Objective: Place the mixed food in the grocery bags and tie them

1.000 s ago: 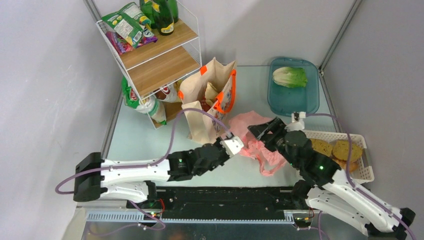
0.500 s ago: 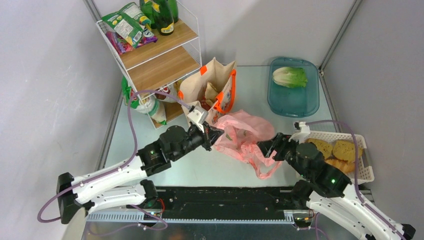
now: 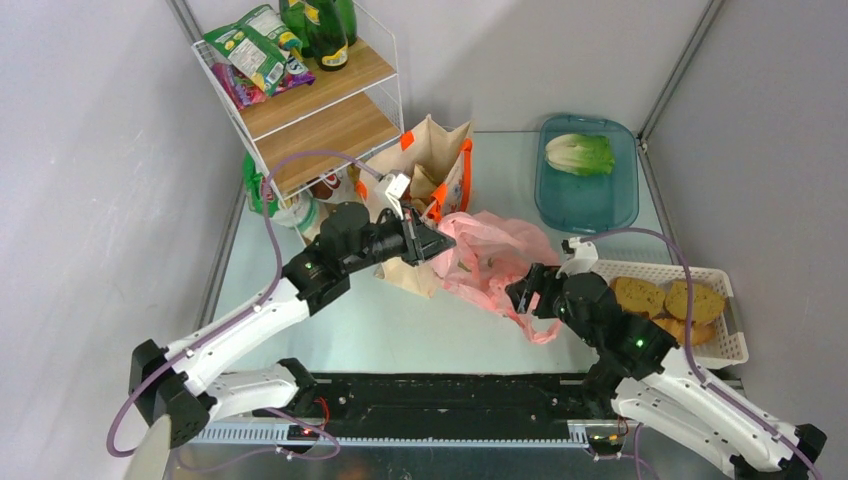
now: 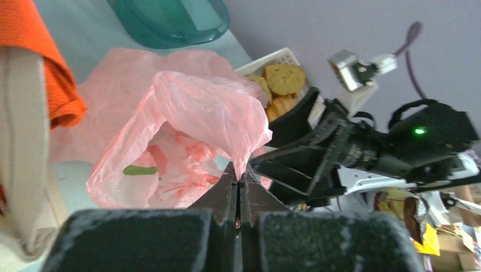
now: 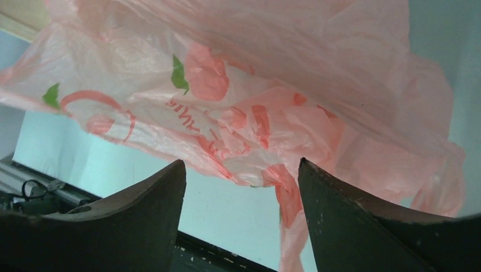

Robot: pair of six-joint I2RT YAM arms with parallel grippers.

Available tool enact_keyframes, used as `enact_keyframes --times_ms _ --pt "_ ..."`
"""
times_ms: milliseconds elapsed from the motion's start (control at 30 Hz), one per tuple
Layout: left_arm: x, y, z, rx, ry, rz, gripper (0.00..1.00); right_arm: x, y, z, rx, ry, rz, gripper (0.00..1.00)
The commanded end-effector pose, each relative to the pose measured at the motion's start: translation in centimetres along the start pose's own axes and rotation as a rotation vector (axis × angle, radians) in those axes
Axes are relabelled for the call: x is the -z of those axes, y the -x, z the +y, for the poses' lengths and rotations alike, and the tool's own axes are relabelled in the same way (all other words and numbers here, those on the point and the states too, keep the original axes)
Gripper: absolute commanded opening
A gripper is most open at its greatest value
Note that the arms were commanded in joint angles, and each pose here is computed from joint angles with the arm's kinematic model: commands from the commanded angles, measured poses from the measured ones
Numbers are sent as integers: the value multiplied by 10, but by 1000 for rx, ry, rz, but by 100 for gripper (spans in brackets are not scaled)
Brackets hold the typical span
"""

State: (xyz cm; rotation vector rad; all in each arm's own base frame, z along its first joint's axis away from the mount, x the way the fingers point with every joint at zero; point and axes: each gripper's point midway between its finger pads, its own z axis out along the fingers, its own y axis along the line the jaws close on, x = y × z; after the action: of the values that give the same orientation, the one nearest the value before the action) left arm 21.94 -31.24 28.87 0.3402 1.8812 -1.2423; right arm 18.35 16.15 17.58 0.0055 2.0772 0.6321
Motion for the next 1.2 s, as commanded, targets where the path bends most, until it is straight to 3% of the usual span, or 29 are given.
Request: enact_keyframes --times_ms 0,100,233,500,667,733,867,967,1067,1167 --pt "10 24 -42 20 -142 -30 0 -14 14 -11 -14 -93 -73 71" --pt "22 34 -49 -9 -157 -72 0 -29 29 -19 -42 -157 -173 59" --pt "36 49 -47 -32 -140 -142 0 -50 27 -39 -126 -266 -227 34" --pt "66 86 -46 -24 -118 -253 0 -44 0 -124 -297 -649 -164 10" --pt "73 119 -37 -40 -76 -308 0 -13 2 -153 -317 -788 -175 6" --pt "65 117 -40 -42 -103 -268 0 -10 9 -147 -272 -735 -176 7" --pt "46 104 -45 -19 -158 -175 0 -17 31 -100 -128 -436 -157 13" --pt "37 95 -47 -74 -159 -158 3 -20 41 -48 -49 -145 -139 25" --pt "36 88 -48 -113 -171 -142 1 -12 52 -18 -15 10 -157 33" --pt "35 84 -43 -134 -154 -140 0 -6 64 4 13 99 -160 33"
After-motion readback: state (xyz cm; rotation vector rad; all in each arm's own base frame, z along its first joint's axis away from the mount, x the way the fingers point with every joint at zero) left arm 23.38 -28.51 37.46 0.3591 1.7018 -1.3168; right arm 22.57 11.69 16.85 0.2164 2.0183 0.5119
